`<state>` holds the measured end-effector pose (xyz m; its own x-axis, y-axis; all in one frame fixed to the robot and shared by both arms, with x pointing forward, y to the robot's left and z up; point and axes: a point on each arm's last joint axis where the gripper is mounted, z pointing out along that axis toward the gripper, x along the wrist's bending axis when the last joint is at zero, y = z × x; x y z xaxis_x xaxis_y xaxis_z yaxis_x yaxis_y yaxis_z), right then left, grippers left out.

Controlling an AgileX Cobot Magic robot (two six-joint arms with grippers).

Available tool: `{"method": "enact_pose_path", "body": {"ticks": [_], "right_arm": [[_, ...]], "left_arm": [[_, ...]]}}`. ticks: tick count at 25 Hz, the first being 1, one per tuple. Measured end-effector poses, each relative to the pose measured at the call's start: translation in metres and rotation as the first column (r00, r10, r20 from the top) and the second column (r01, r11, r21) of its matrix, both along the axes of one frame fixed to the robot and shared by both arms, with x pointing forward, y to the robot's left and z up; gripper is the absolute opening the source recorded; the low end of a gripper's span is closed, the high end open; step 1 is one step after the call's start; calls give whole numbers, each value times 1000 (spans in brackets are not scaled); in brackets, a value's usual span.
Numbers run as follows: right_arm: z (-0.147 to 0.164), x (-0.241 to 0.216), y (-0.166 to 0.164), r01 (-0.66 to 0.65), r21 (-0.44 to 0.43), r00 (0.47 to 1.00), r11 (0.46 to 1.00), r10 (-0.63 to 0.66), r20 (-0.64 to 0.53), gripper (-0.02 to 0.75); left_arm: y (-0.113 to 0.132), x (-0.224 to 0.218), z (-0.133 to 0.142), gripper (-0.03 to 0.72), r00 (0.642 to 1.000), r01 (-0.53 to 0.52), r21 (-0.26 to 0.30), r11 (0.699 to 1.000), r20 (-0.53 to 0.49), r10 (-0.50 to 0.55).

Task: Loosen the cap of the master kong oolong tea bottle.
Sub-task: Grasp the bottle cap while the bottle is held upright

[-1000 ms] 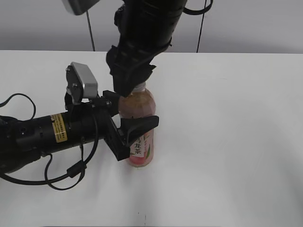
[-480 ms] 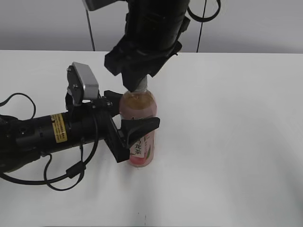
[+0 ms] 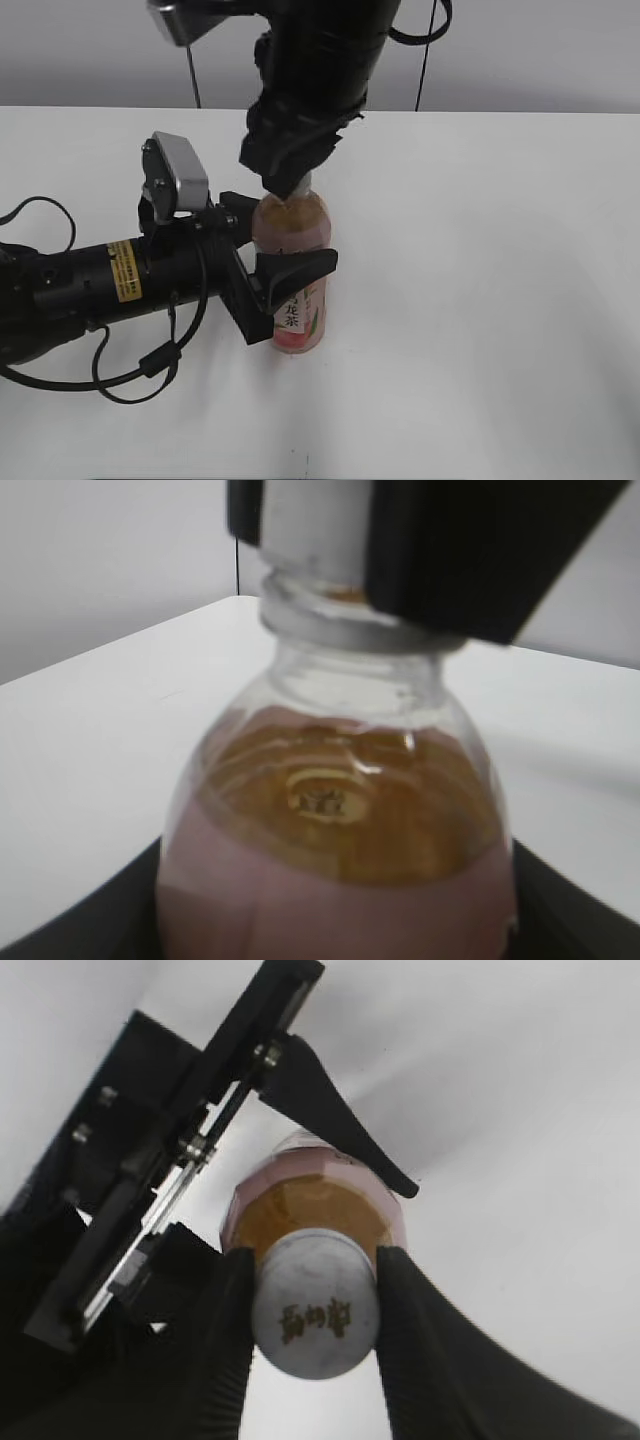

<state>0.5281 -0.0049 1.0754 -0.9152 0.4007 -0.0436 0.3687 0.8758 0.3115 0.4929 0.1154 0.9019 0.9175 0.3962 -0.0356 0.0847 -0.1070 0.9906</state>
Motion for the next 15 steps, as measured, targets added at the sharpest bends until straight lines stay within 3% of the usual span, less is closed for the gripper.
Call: {"method": "enact_pose_path", "body": {"ticks": [4,7,10,15], "right_arm": [[0,0,0,-281,-57,956,958,284,70,273],[0,-1,0,-505,-120,848,855,517,115,273],[0,-1,0,-694,-194,679,693,720,142,274],[1,-2,0,-894,-336,262,296,954,145,274]], "left_arm": [[0,0,0,443,1000,2,1,1000,1,-2],[0,0,0,443,1000,6,2,1000,5,-6],[0,-1,0,443,1000,9,2,1000,6,-9],[0,-1,0,443,1000,19,6,1000,8,-19]]}}
